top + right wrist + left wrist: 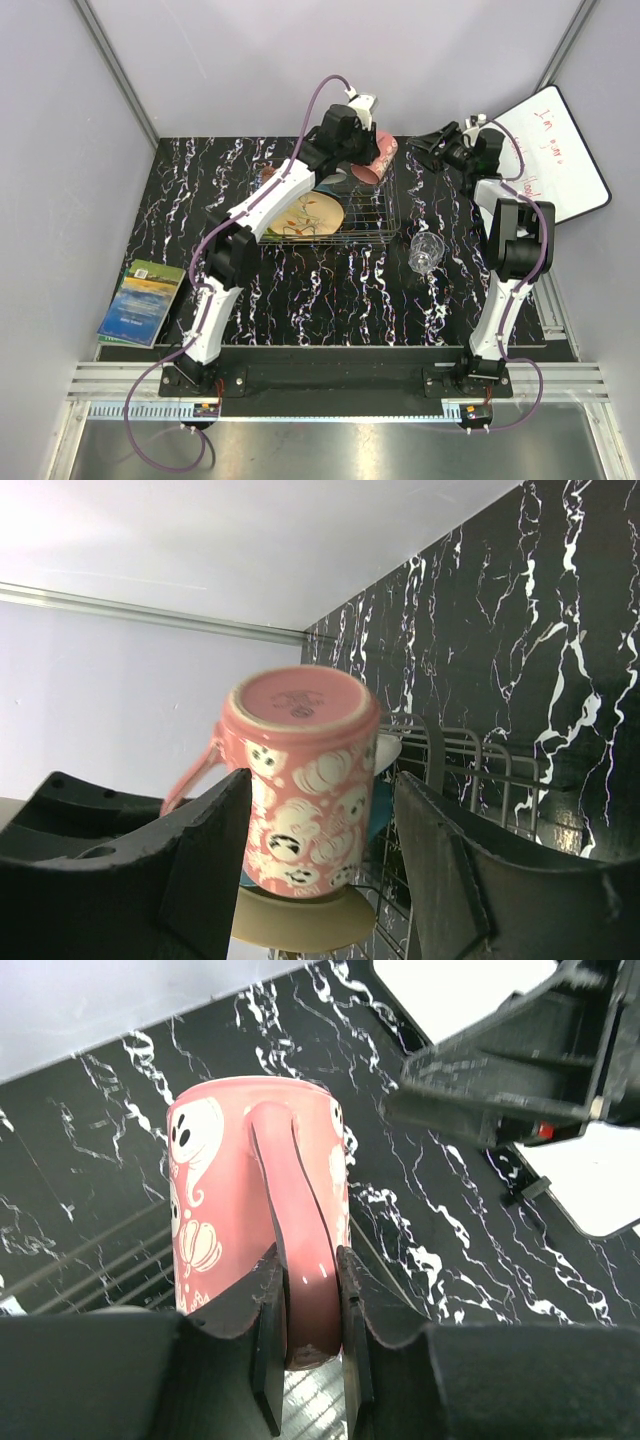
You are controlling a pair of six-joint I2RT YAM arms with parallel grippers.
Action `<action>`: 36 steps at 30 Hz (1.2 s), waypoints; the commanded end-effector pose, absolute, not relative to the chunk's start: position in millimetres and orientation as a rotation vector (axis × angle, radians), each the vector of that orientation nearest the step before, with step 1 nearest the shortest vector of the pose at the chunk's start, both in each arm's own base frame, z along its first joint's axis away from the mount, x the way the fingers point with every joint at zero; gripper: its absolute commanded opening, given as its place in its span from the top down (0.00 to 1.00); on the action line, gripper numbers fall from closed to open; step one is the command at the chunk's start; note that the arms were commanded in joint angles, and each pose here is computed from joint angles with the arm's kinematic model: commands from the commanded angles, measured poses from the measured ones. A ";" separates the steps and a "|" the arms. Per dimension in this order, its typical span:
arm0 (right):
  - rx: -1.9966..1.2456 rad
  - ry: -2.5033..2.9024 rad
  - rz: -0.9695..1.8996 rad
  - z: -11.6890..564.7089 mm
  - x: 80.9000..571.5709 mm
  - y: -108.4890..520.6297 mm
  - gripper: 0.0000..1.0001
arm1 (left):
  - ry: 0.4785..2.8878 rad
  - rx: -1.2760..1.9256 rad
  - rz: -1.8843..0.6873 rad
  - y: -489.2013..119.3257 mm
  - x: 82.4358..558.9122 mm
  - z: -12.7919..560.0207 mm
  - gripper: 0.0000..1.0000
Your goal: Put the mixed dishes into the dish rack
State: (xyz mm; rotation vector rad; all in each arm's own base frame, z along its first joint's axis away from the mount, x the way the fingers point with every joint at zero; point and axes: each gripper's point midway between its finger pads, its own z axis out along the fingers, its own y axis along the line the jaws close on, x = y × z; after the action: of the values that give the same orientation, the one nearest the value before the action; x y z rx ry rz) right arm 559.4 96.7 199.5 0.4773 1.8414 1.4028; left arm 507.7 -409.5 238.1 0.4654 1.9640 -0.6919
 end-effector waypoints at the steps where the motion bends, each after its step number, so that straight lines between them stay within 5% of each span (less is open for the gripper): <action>1: 0.381 1.771 1.427 229.0 549.7 100.5 0.34 | 1.624 0.443 -0.731 -415.9 530.4 332.8 1.00; 16: 0.405 1.762 1.443 228.9 547.9 100.5 0.34 | 1.758 0.442 -0.705 -418.8 544.0 249.7 1.00; 30: 0.448 1.748 1.475 216.8 556.5 99.7 0.34 | 1.988 0.474 -0.695 -400.7 507.8 180.2 0.99; 33: 0.444 1.748 1.475 217.6 555.4 101.3 0.34 | 2.034 0.487 -0.691 -398.6 500.9 161.2 0.74; 34: 0.440 1.746 1.473 219.3 554.8 101.4 0.34 | 2.056 0.492 -0.686 -397.3 498.6 150.5 0.57; 36: 0.443 1.752 1.468 217.8 553.8 101.2 0.34 | 2.073 0.511 -0.679 -396.9 497.1 138.7 0.48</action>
State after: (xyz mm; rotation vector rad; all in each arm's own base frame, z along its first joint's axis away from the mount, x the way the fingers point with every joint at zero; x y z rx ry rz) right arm 556.2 98.7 204.9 0.4995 1.7863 1.4656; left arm 505.3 -409.5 186.0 0.4963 1.9492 -0.7260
